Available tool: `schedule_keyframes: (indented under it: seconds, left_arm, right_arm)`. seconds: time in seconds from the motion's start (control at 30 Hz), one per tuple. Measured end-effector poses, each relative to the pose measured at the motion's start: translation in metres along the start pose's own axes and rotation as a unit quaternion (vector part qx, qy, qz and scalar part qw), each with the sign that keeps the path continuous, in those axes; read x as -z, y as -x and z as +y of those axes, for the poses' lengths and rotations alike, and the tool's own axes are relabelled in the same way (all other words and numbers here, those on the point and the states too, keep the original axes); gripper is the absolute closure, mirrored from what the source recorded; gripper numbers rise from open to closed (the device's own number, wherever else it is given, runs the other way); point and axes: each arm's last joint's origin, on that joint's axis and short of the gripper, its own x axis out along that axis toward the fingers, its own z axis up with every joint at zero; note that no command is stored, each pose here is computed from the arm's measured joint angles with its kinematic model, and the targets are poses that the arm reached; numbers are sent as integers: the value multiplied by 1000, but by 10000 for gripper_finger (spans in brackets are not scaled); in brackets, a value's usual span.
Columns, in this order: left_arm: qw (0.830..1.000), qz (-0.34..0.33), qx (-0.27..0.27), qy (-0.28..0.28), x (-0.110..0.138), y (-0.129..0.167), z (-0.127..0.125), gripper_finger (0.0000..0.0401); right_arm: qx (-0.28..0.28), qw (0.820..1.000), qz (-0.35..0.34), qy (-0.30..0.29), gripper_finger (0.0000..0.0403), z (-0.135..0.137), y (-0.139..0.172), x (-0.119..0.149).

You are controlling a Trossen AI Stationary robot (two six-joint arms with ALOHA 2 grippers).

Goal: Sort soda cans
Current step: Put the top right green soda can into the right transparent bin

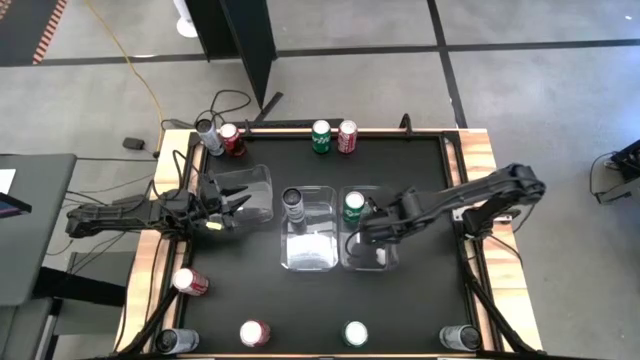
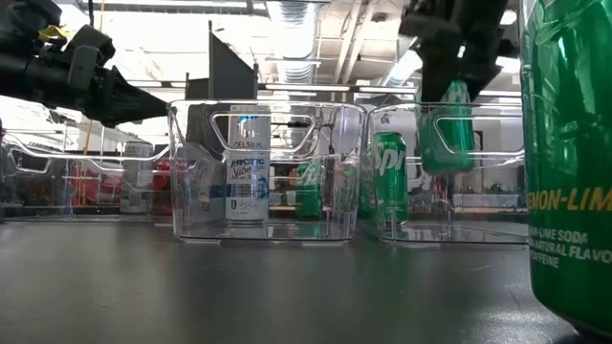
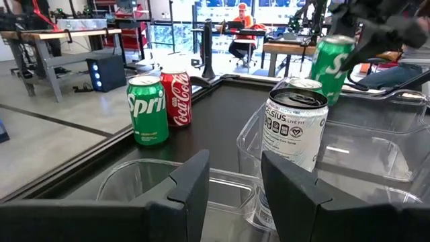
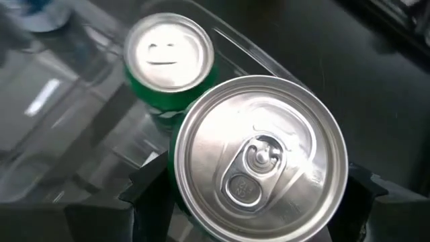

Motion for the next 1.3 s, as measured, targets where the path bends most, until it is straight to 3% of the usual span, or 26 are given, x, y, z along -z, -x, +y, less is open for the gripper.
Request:
schedule_keyframes:
  seconds: [0.33,0.73,1.3]
  left_arm:
    - [1000,1,0,-4,0,0,0,269]
    - [1000,2,0,-18,0,0,0,269]
    - [1000,6,1,-21,1,0,0,269]
  right_arm:
    - [51,993,30,-102,104,11,-30,-1]
    - [69,976,29,-204,104,9,-47,-3]
    - [68,966,26,-249,97,3,-58,-17]
